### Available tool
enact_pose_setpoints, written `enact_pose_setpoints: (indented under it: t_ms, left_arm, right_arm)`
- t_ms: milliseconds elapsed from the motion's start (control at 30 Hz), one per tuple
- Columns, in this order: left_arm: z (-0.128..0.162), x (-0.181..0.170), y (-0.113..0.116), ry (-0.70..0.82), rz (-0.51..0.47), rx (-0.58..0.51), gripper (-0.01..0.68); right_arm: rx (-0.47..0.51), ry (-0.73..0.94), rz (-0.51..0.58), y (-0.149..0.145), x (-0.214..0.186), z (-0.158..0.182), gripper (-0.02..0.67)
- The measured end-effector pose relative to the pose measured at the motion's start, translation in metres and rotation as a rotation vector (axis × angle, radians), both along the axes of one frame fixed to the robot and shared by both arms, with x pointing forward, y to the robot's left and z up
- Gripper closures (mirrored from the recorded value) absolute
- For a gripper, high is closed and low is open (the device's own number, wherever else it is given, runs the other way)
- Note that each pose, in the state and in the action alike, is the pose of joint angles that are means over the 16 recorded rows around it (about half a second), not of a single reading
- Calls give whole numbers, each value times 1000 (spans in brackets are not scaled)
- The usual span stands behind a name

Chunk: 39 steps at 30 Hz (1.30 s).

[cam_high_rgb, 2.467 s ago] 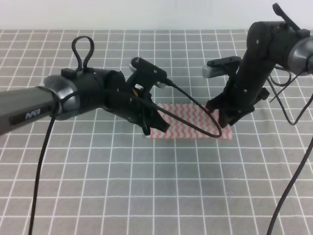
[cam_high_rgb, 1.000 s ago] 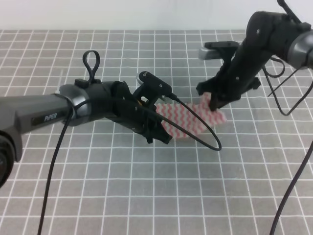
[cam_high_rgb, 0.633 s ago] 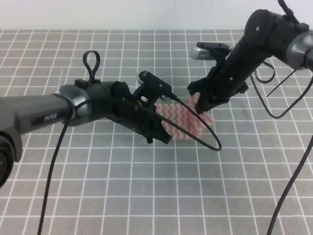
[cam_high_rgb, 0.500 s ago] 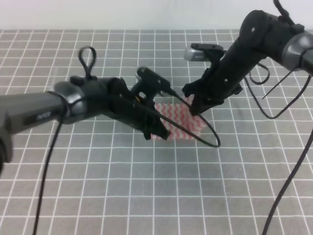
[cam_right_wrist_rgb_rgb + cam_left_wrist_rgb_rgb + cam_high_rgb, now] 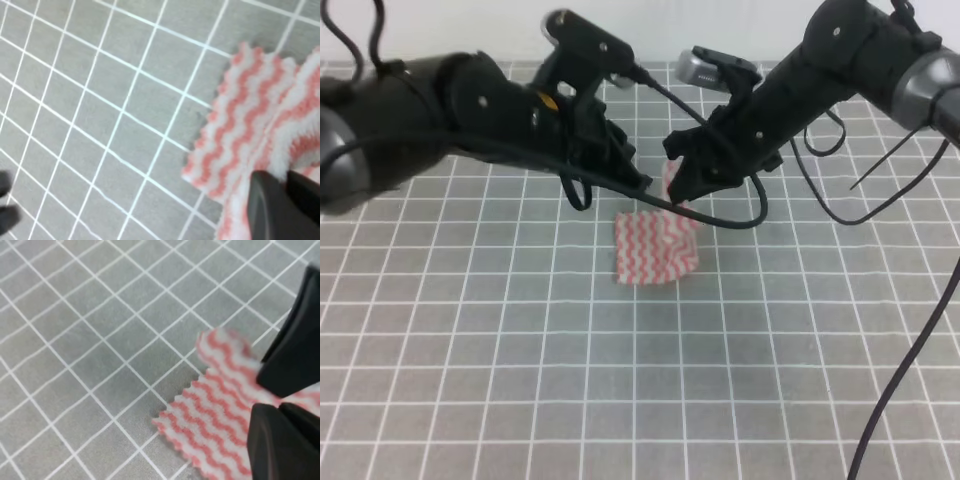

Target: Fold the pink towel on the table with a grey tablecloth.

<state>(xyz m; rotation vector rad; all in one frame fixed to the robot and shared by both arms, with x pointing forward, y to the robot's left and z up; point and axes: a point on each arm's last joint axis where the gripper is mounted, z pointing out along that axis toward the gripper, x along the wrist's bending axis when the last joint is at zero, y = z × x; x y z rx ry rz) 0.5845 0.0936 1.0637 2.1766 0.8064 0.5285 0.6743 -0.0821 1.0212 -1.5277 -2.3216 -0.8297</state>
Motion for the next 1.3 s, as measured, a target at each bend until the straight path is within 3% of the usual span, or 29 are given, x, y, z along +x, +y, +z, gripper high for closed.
enact_pose_setpoints:
  t_ms: [433, 900, 1300]
  left_arm:
    - [8, -13, 4, 67, -41, 28, 672]
    - [3, -17, 4, 120, -63, 54, 673]
    - [3, -17, 4, 119, -65, 57, 673]
  right_arm:
    - [-36, 37, 14, 27, -7, -20, 664]
    - [-138, 21, -45, 23, -3, -30, 663]
    - [-44, 26, -65, 31, -1, -30, 661]
